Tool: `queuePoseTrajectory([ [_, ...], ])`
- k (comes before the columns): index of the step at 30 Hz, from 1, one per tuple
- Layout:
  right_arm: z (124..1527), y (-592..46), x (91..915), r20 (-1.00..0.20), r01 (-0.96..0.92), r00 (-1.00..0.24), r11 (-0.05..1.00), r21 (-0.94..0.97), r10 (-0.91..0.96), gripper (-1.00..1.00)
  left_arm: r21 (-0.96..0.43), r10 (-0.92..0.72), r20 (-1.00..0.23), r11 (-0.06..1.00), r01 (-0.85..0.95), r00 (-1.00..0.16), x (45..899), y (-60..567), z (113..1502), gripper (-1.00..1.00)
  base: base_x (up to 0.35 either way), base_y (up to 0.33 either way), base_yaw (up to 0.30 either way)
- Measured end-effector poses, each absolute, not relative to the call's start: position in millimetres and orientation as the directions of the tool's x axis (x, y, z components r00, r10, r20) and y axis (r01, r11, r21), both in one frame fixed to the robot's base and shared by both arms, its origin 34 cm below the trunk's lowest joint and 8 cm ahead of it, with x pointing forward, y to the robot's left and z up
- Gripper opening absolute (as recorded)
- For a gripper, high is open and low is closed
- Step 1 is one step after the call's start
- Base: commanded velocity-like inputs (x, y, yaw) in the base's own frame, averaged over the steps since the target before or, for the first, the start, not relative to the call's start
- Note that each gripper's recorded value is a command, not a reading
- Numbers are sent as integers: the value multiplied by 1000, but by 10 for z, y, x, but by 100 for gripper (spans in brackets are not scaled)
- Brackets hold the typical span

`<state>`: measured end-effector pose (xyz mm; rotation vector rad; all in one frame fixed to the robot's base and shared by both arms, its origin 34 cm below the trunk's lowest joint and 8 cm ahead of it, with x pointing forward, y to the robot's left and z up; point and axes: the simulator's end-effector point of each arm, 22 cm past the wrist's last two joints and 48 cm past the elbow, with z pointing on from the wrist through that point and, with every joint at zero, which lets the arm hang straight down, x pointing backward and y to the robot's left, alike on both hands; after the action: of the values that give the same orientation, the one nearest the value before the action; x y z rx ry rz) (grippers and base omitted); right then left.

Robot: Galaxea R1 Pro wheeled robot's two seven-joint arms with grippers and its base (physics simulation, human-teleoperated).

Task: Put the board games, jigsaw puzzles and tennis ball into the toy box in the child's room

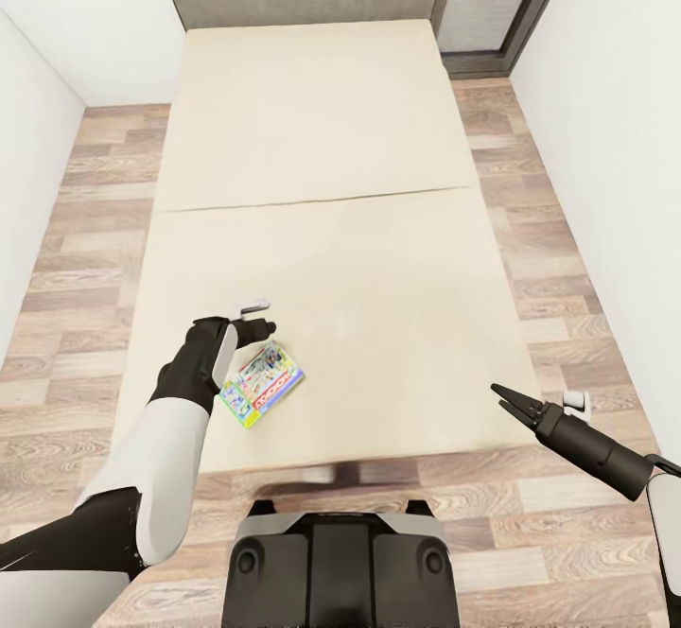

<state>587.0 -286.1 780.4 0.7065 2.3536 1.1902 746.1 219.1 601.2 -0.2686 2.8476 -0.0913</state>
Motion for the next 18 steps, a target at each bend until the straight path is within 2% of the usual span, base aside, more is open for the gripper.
queuePoseTrajectory([
  [18,7667,-2868,5804,-106,277,-792,509,815,601,100,-89,-194,-283,980,-175,-939,7436,2161,5860,100,0,0,0],
])
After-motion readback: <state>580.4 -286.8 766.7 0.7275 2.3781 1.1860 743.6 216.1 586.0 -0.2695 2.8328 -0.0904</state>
